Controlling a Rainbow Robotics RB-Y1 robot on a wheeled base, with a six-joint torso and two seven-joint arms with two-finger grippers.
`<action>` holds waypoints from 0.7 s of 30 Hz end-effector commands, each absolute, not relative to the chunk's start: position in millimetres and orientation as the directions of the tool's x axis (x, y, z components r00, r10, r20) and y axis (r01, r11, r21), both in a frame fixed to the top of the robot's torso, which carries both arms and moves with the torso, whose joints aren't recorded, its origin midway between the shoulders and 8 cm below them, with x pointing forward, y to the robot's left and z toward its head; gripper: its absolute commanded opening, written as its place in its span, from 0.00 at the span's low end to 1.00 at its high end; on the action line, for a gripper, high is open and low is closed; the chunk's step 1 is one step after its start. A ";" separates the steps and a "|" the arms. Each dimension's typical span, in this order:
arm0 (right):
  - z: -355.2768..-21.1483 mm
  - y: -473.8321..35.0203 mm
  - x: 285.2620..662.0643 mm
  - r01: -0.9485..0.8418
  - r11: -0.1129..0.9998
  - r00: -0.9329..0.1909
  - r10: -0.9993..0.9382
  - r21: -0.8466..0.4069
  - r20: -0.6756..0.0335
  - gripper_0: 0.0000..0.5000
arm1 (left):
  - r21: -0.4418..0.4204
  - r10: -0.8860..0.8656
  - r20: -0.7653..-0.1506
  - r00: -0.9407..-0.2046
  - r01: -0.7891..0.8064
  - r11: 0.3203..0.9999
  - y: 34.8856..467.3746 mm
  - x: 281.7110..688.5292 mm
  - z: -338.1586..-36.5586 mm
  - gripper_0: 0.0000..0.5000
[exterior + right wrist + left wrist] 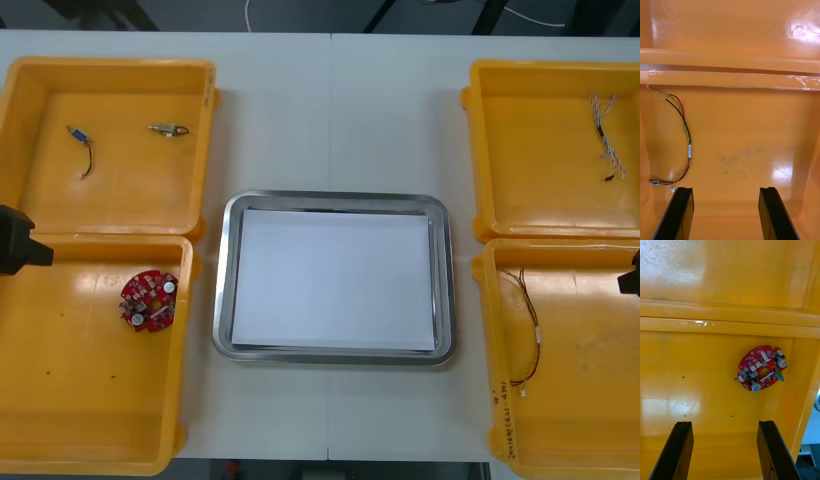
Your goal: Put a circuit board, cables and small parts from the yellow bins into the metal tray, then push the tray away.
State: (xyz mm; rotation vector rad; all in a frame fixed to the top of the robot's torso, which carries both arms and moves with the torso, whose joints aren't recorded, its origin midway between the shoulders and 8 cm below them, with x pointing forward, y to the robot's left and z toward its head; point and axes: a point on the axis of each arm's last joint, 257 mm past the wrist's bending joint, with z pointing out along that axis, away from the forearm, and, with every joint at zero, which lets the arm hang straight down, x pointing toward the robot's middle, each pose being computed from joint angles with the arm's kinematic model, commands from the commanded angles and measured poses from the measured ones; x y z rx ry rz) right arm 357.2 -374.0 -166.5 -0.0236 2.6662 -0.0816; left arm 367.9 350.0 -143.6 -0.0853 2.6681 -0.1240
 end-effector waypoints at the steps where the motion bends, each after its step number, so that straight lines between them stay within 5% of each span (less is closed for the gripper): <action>1: -164.9 -362.4 357.8 -0.001 0.999 -0.878 -0.022 -0.046 -0.478 1.00 | -0.118 -0.131 -0.442 -0.887 -0.087 0.989 338.2 363.5 -156.5 1.00; 21: -184.0 -356.2 331.4 0.062 0.998 -0.895 0.042 -0.030 -0.445 1.00 | -0.131 -0.217 -0.439 -0.872 -0.177 0.976 309.1 361.1 -190.8 1.00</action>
